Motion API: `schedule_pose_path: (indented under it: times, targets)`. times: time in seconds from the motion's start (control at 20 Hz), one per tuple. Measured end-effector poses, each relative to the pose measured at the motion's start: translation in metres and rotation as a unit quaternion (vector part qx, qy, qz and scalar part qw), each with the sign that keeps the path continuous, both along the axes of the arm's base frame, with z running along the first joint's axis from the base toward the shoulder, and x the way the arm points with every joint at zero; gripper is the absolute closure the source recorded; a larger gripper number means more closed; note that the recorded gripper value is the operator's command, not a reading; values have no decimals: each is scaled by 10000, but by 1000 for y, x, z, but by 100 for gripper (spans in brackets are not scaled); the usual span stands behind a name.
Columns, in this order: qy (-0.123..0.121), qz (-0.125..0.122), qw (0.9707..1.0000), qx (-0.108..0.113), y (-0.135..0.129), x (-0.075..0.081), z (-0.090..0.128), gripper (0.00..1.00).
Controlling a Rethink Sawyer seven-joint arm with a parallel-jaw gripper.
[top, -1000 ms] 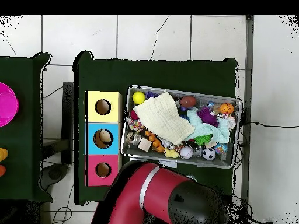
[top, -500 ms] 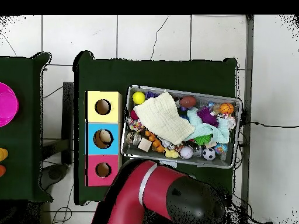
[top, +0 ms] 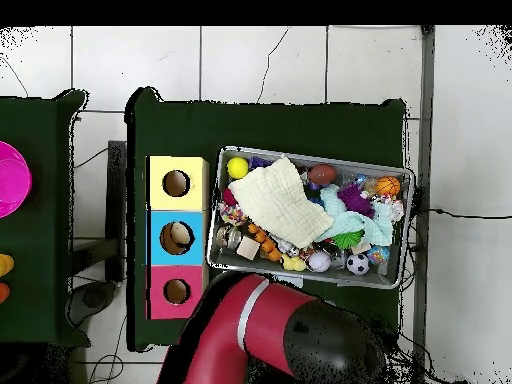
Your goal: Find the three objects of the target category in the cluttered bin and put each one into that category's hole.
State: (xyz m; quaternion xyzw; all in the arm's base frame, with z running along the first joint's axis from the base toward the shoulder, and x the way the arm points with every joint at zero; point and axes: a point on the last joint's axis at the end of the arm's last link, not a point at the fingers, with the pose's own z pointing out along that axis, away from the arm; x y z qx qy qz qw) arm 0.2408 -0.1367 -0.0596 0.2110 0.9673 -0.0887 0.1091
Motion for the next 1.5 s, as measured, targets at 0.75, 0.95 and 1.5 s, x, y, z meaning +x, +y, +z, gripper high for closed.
schedule_pose_path:
  times: [0.75, 0.95, 1.5]
  targets:
    - [-153, 104, 9998, 58, 3, 1, -2, 100]
    - [-147, 118, 9998, 39, 4, 1, -3, 100]
    - [-143, 126, 9998, 37, 3, 1, -3, 100]
